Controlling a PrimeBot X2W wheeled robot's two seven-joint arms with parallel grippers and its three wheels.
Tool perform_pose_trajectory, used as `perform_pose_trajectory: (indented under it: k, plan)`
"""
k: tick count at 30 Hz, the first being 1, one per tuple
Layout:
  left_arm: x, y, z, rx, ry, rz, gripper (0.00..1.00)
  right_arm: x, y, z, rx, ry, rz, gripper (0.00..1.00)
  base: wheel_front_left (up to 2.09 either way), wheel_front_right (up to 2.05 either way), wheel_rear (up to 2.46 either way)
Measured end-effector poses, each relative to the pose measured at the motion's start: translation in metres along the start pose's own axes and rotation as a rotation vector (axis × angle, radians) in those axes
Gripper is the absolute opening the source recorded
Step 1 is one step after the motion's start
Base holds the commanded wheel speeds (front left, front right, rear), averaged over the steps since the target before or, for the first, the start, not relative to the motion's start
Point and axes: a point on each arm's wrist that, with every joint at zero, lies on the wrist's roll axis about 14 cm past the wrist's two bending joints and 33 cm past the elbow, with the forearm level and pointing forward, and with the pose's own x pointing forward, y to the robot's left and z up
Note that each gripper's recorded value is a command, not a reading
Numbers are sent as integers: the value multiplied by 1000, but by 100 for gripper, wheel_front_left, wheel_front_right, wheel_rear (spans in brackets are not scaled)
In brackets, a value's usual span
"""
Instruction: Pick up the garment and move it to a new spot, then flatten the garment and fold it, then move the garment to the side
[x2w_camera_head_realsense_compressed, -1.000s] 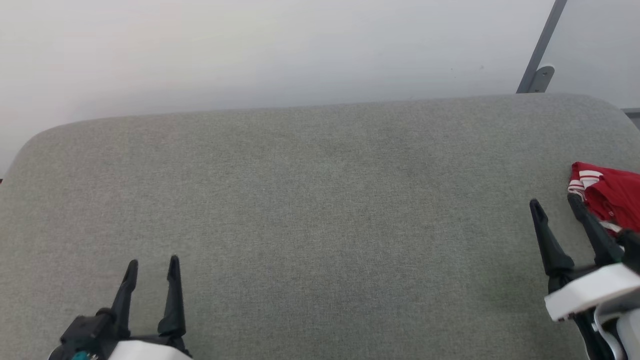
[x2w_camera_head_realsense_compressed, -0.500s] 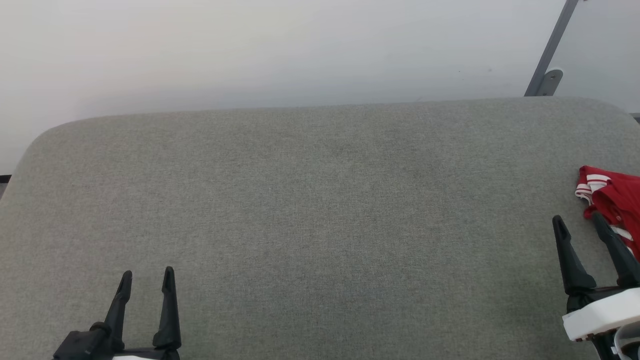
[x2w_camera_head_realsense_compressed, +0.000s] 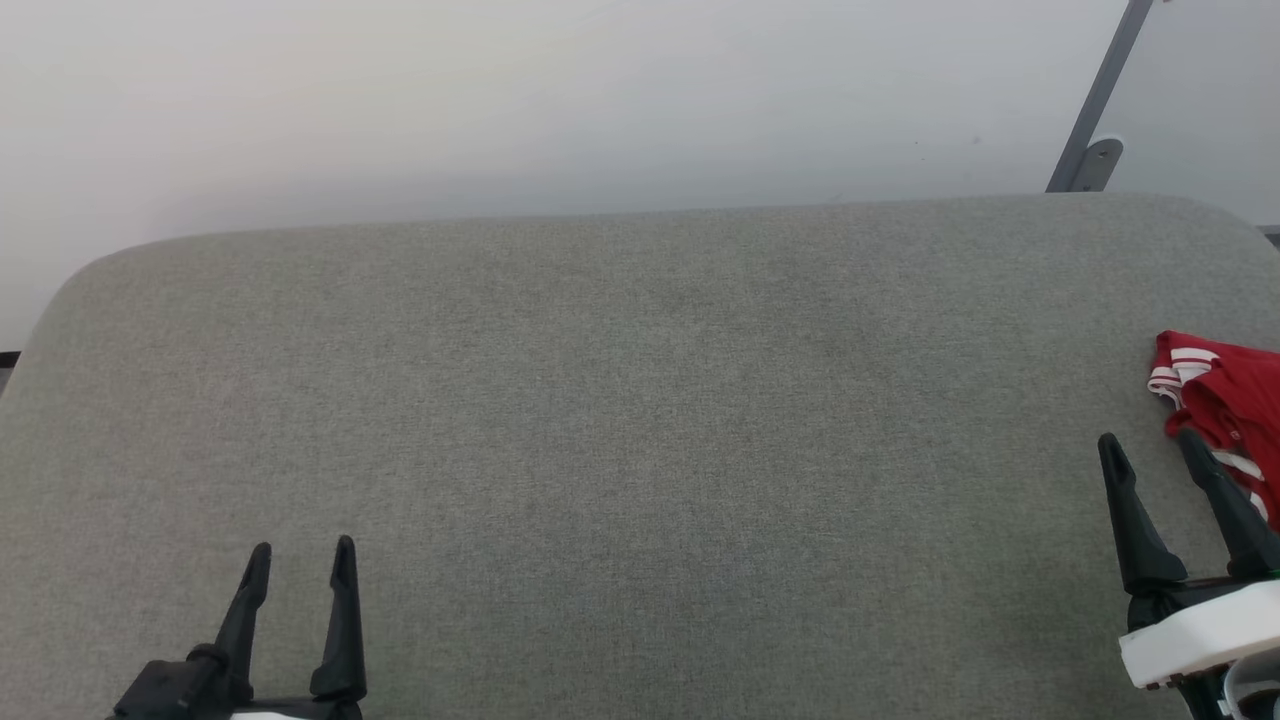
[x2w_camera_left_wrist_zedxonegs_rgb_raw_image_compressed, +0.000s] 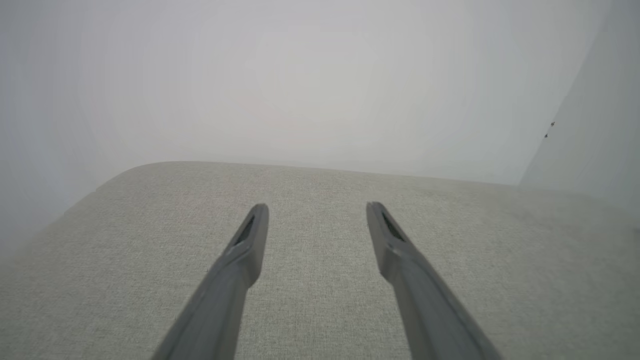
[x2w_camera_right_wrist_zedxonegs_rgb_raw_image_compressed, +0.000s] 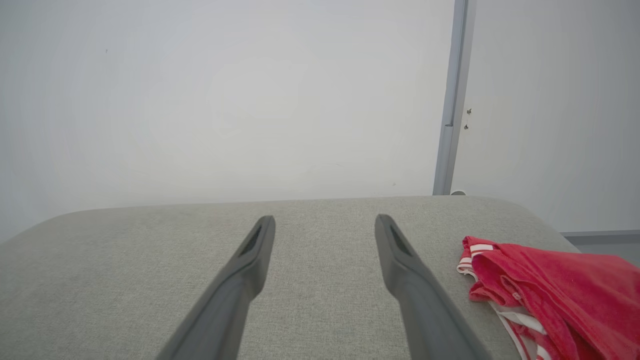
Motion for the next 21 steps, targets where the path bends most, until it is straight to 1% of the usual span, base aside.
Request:
perform_pose_trajectory:
  k: [9,10,15,21]
  plan:
    - [0,4,-3,0,11,7,100,-1,0,-3,1,9,-3,100,0,0,0]
    - [0,5,-4,0,13,8,0,-1,1,-3,1,13,-3,0,0,0,0]
    - [-8,5,-22,-19,73,22,0,-10,3,-28,40,78,-23,0,0,0,0]
    - [-9,8,-27,-124,91,54,0,-11,3,-34,145,92,-50,0,0,0,0]
